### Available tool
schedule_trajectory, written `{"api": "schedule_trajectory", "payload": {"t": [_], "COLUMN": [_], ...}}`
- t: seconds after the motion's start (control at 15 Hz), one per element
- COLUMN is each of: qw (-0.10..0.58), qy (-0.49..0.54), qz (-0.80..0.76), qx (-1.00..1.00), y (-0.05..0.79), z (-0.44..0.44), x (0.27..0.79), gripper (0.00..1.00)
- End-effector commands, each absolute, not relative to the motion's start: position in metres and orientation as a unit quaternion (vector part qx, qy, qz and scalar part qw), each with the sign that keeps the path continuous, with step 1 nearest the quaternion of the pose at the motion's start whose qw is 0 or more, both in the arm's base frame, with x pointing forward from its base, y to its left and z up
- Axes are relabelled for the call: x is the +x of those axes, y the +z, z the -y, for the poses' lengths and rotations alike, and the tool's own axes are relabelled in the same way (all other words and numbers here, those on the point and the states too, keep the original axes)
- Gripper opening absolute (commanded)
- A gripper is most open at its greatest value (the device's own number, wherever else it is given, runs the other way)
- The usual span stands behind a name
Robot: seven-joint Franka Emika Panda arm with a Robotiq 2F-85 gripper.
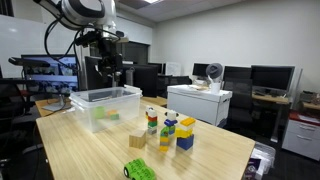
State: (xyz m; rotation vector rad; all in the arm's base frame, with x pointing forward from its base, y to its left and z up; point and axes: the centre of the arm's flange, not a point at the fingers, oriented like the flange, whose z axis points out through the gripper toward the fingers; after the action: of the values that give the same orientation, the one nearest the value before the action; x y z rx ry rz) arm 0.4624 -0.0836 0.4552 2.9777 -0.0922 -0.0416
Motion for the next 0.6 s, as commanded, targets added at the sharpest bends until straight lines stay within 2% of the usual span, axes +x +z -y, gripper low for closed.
{"api": "schedule_trajectory", "payload": {"t": [0.0, 0.53], "qw": [0.097, 0.122], "qy": [-0.049, -0.143], "qz": [0.058, -0.041], "qx": [0.992, 0.981], "y": [0.434, 0.346], "z": [0.139, 0.208], "x": [0.461, 0.455], "gripper": [1.0, 1.0]}}
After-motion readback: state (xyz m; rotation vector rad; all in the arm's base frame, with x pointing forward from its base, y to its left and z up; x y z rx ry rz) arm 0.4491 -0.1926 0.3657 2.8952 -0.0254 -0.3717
